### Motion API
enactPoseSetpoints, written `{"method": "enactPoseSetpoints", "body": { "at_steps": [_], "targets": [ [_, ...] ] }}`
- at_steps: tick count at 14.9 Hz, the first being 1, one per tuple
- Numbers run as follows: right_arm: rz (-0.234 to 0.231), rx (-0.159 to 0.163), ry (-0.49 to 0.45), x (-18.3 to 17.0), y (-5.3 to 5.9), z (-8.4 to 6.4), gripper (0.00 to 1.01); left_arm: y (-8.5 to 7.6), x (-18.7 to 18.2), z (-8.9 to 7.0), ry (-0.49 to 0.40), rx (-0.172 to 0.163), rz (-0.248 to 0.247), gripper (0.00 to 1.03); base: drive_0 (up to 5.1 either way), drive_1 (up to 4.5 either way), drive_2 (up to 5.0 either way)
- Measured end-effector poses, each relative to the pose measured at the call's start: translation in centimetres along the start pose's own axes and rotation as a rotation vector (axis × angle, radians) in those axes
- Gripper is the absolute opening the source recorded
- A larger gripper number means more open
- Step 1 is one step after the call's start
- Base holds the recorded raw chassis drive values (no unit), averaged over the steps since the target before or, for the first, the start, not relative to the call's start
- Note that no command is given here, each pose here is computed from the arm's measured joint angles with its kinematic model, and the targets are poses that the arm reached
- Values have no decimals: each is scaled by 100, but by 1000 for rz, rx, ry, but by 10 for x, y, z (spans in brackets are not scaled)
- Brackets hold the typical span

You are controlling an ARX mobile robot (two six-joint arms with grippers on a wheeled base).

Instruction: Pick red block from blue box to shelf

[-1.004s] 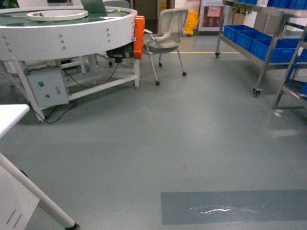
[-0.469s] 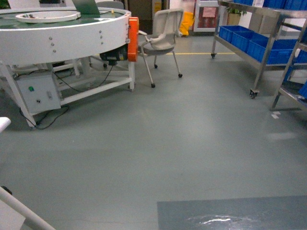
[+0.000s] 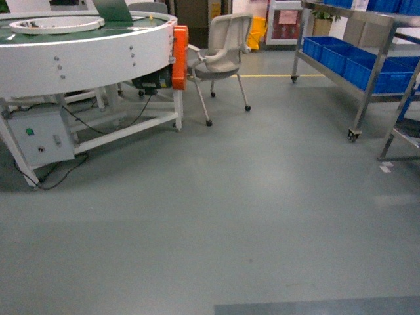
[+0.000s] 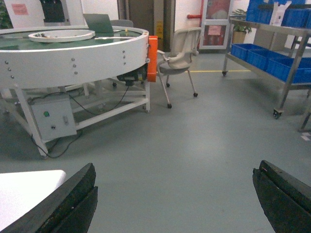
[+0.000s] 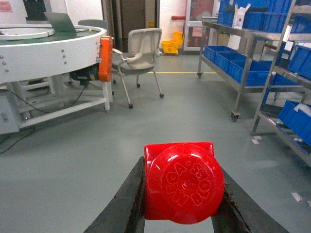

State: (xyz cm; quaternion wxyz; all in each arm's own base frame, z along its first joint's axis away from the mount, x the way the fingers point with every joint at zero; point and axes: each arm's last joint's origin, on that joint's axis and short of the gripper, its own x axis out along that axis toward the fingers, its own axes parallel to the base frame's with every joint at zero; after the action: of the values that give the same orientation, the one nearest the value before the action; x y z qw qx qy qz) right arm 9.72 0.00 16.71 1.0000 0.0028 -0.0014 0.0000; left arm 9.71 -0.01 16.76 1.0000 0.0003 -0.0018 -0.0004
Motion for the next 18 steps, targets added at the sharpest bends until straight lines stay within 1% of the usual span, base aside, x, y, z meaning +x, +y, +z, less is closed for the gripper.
{"method": "enactPoseSetpoints", "body": {
  "at_steps": [18],
  "targets": [
    [0, 0, 0, 0, 0, 0, 28, 0, 0, 0, 0, 0, 0, 98, -4, 396, -404]
  ]
}}
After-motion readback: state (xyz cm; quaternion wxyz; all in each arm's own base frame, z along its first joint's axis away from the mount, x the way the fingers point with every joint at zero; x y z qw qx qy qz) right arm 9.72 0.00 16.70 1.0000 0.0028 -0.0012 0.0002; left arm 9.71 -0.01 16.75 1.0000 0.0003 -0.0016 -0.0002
